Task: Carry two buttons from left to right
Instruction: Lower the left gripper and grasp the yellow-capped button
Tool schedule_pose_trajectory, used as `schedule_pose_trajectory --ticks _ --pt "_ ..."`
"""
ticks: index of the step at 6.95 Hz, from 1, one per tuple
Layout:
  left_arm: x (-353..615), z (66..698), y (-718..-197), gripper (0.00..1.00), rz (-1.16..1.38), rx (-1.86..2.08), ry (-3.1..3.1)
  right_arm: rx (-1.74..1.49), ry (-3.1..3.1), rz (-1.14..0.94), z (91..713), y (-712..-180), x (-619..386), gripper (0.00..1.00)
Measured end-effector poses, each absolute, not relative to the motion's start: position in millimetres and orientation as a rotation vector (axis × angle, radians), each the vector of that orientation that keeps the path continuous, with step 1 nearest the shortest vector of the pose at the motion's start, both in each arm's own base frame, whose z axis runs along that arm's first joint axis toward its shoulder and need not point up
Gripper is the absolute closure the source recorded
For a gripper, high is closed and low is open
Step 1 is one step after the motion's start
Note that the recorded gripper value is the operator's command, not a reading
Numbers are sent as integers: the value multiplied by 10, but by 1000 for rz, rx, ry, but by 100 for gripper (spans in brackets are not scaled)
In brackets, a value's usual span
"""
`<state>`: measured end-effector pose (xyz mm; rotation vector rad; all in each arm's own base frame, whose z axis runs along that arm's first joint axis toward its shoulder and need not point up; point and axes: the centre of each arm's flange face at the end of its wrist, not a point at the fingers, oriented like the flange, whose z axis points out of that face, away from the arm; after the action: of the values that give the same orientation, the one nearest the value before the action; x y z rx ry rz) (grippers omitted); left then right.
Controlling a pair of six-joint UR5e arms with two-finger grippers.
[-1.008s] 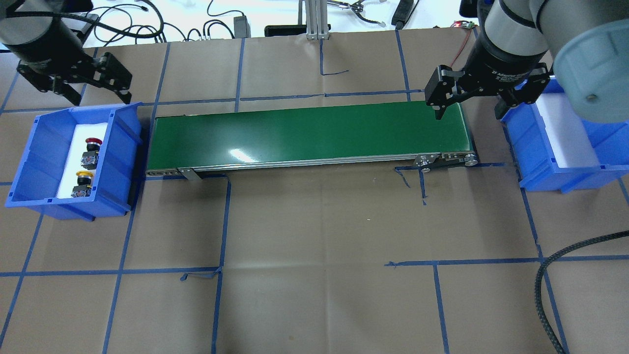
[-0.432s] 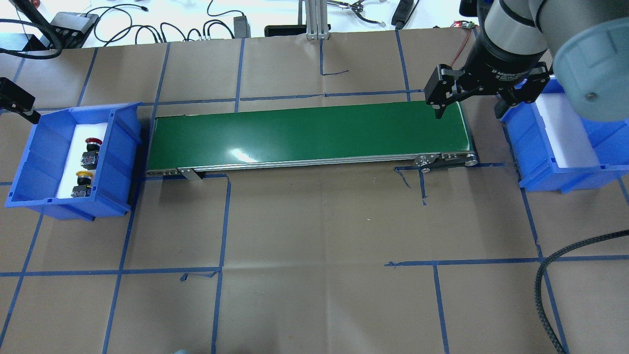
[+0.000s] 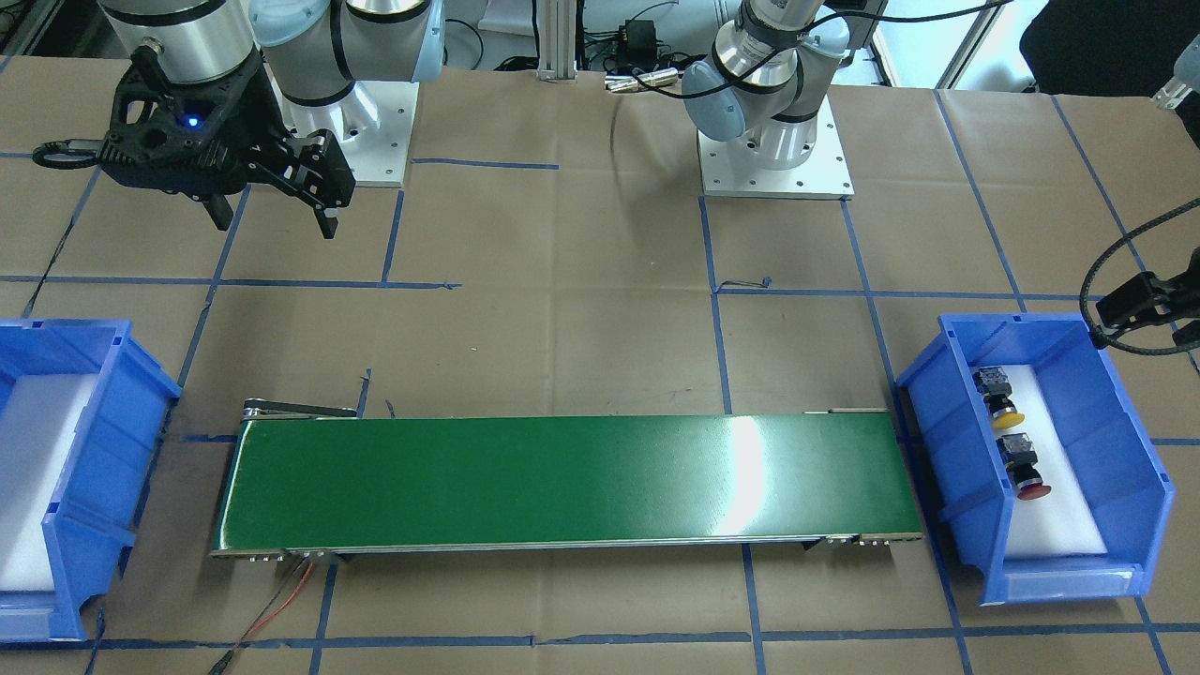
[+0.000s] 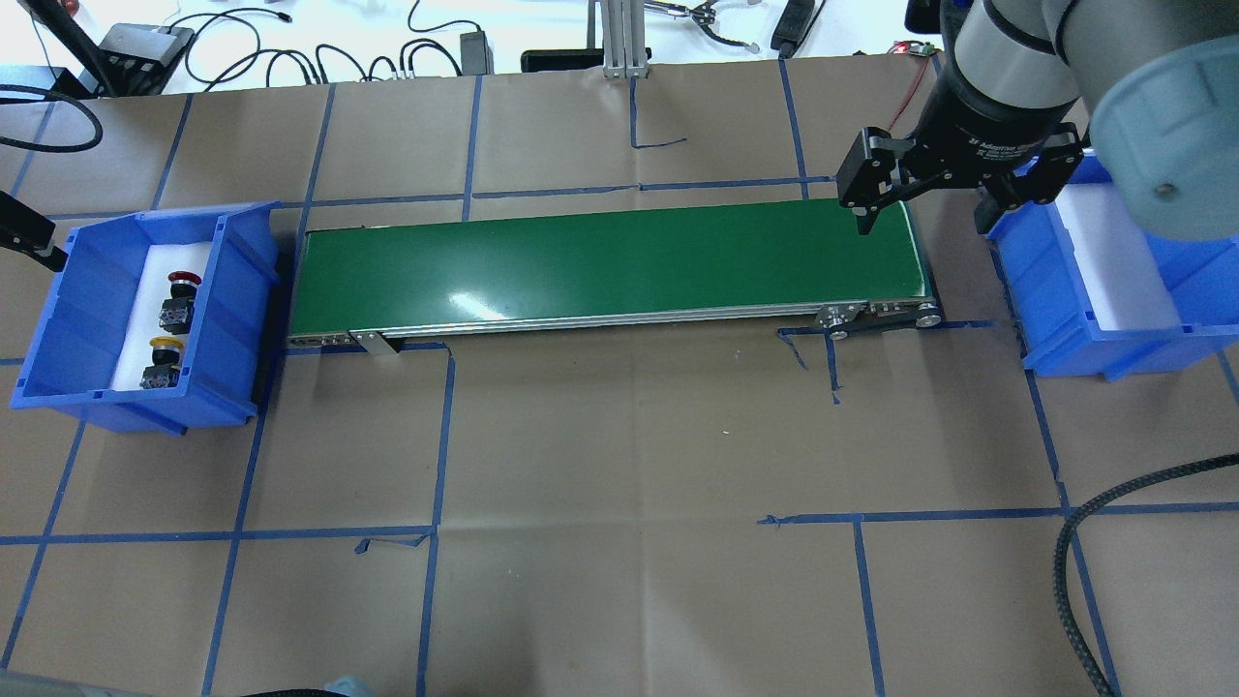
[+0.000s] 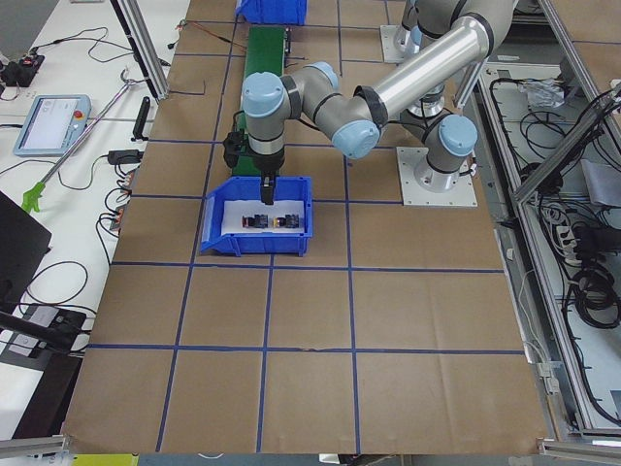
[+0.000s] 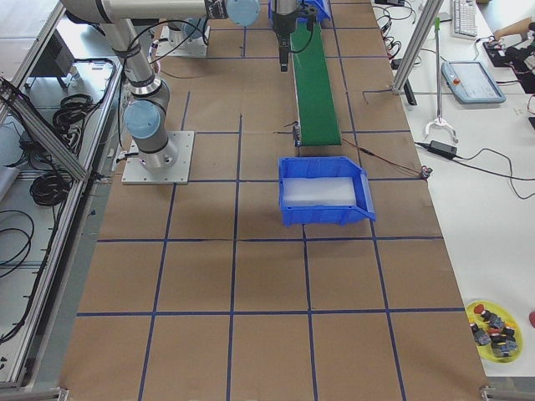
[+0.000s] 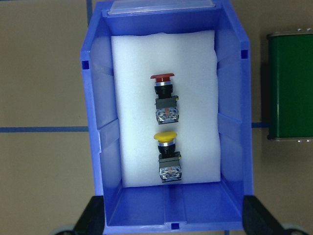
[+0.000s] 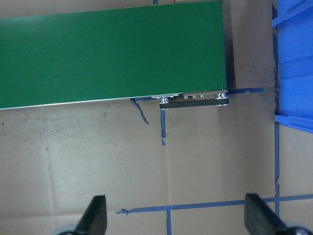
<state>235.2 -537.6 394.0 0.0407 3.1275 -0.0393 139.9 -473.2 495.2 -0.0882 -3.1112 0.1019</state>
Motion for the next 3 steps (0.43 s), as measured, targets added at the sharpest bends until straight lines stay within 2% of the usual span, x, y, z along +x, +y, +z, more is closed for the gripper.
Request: schedule_pose_trajectory --ticks 3 --pt "2214 3335 -5177 1 -74 36 3114 -91 -3111 116 4996 -4717 1399 0"
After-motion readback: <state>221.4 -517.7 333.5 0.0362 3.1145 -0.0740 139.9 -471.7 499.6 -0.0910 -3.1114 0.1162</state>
